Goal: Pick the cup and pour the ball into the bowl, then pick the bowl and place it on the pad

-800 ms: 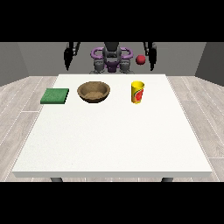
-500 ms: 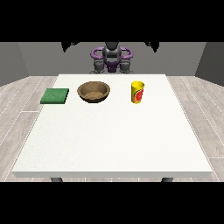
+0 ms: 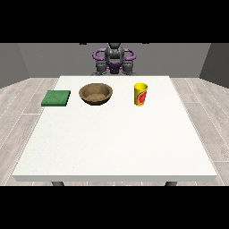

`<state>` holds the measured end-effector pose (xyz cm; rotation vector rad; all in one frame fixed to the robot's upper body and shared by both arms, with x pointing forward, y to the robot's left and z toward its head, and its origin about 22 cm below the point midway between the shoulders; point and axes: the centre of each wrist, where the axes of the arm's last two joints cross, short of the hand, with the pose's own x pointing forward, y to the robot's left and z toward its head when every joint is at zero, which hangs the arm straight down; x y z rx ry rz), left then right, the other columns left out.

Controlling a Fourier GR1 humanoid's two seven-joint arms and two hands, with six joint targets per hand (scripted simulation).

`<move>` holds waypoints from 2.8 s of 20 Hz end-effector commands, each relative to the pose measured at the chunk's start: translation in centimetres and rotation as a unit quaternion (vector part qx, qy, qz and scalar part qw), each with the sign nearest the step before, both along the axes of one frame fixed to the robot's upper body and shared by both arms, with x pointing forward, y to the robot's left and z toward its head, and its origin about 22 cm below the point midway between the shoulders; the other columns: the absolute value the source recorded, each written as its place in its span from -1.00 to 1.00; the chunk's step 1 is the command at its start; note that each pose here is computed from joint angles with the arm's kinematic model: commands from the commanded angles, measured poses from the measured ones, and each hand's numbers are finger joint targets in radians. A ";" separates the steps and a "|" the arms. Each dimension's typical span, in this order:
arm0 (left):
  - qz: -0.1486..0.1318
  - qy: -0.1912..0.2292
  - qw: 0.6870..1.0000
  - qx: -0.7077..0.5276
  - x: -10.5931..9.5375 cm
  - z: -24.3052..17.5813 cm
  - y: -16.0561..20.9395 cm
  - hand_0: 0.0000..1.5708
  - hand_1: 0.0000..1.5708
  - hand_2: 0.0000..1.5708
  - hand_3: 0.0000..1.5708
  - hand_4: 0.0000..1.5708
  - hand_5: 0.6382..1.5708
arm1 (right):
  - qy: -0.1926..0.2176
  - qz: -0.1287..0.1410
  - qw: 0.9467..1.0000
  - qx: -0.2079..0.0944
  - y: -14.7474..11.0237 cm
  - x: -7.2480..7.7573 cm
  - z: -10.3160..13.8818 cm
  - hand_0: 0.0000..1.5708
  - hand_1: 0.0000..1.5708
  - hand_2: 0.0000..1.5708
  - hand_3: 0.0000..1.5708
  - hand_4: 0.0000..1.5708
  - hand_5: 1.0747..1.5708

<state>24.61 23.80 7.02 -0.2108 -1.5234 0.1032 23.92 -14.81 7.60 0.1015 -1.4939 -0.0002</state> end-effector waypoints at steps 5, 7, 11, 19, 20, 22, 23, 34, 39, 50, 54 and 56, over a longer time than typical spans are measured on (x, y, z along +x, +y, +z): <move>-0.021 -0.080 0.997 0.008 1.2 3.4 -0.3 -1.00 -1.00 -1.00 -1.00 -1.00 0.89 | -0.093 0.026 0.995 -0.027 6.3 0.5 5.6 -1.00 -1.00 -1.00 -1.00 -0.62 0.99; -0.033 -0.138 0.990 0.003 2.3 4.4 -0.7 -1.00 -1.00 -1.00 -1.00 -1.00 0.86 | -0.141 0.016 0.989 -0.047 4.2 3.4 7.4 -1.00 -1.00 -1.00 -1.00 -0.83 1.00; -0.007 -0.216 0.975 0.041 4.7 7.6 0.6 -1.00 -1.00 -1.00 -1.00 -1.00 0.86 | -0.191 0.021 0.981 -0.041 2.9 3.6 6.8 -1.00 -1.00 -1.00 -1.00 -1.00 0.99; 0.068 -0.267 0.955 0.107 9.0 7.7 4.5 -1.00 -1.00 -1.00 -1.00 -1.00 0.73 | -0.257 0.067 0.964 -0.011 3.3 3.1 10.8 -1.00 -1.00 -1.00 -1.00 -1.00 0.99; 0.076 -0.260 0.957 0.109 8.6 5.7 4.2 -1.00 -1.00 -1.00 -1.00 -1.00 0.71 | -0.263 0.082 0.961 -0.015 1.3 3.1 10.3 -1.00 -1.00 -1.00 -1.00 -1.00 0.98; 0.079 -0.260 0.957 0.103 7.7 1.4 5.1 -1.00 -1.00 -1.00 -1.00 -1.00 0.71 | -0.271 0.075 0.960 -0.016 1.4 2.5 11.2 -1.00 -1.00 -1.00 -1.00 -1.00 0.99; 0.073 -0.249 0.961 0.097 7.3 -0.2 6.3 -1.00 -1.00 -1.00 -1.00 -1.00 0.69 | -0.269 0.072 0.960 -0.021 0.9 2.0 11.0 -1.00 -1.00 -1.00 -1.00 -1.00 0.99; 0.082 -0.216 0.967 0.106 7.1 -9.1 7.5 -1.00 -1.00 -1.00 -1.00 -1.00 0.69 | -0.256 0.062 0.965 -0.021 -1.7 0.6 10.0 -1.00 -1.00 -1.00 -1.00 -1.00 0.99; 0.081 -0.218 0.969 0.086 9.0 -8.8 7.5 -1.00 -1.00 -1.00 -1.00 -1.00 0.72 | -0.260 0.051 0.964 -0.020 -6.1 2.4 10.6 -1.00 -1.00 -1.00 -1.00 -1.00 0.98; 0.129 -0.227 0.960 0.098 9.7 -11.7 8.0 -1.00 -1.00 -1.00 -1.00 -1.00 0.70 | -0.303 0.062 0.951 -0.023 -7.1 -1.0 13.0 -1.00 -1.00 -1.00 -1.00 -1.00 0.98; 0.140 -0.225 0.959 0.100 9.9 -11.4 9.9 -1.00 -1.00 -1.00 -1.00 -1.00 0.65 | -0.320 0.063 0.945 -0.028 -8.7 -2.2 13.9 -1.00 -1.00 -1.00 -1.00 -1.00 0.98; 0.137 -0.246 0.951 0.131 10.2 -11.0 9.9 0.43 0.43 1.00 0.91 -0.39 0.93 | -0.334 0.075 0.939 -0.031 -9.9 -1.8 15.2 -1.00 -1.00 -1.00 -1.00 -1.00 0.97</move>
